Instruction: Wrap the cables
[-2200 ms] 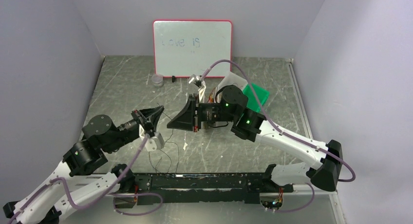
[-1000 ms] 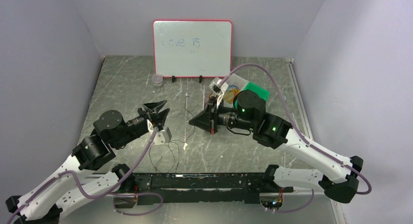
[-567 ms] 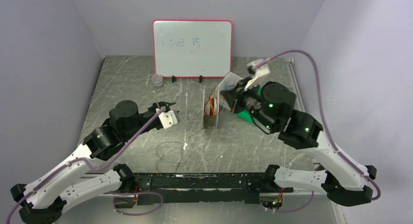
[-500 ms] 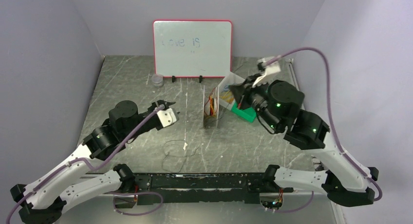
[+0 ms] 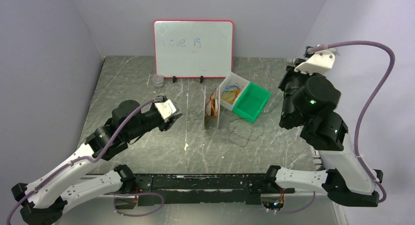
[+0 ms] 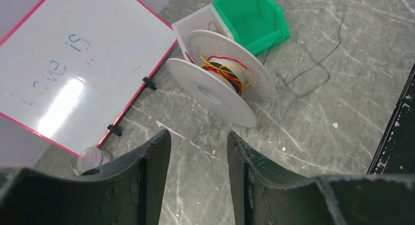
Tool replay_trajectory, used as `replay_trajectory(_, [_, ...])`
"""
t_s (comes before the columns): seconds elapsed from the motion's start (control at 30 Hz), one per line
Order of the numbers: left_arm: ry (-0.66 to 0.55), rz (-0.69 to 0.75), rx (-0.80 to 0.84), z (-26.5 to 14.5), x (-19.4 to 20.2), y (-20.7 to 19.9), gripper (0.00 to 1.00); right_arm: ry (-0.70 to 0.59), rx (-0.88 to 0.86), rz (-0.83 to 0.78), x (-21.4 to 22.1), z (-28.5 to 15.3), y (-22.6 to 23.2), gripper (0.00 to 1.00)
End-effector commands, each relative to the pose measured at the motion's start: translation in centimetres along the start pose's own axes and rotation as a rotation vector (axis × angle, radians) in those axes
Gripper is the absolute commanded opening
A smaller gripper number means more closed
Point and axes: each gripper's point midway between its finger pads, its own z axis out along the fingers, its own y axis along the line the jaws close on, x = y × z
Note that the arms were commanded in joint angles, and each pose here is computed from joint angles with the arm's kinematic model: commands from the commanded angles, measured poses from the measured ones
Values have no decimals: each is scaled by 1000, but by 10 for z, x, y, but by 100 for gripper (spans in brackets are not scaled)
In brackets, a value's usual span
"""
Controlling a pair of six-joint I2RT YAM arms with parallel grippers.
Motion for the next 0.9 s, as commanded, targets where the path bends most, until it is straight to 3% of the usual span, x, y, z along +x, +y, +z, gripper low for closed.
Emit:
replay_trajectory(0.0, [-10,-92,-73,2,-7,12,52,-50,245,-44,-31,-7,-54,0])
replay_trajectory(0.13, [29,-228,-149,14,-2,20,60,-47,247,-136,-29,-1,-38,0])
replay_trajectory(0.23, [69,-290,-160,27,5,20,59,-28,196,-205,-9,8,-8,0])
replay_trajectory(0.43, [126,-375,-131,45,10,13,57,14,-58,-177,36,15,46,0])
replay_trajectory(0.6, [98,-431,-94,50,5,5,58,117,-270,-221,91,25,89,0])
replay_trajectory(0.87, [97,-486,-114,54,7,6,58,306,-537,-113,152,56,100,0])
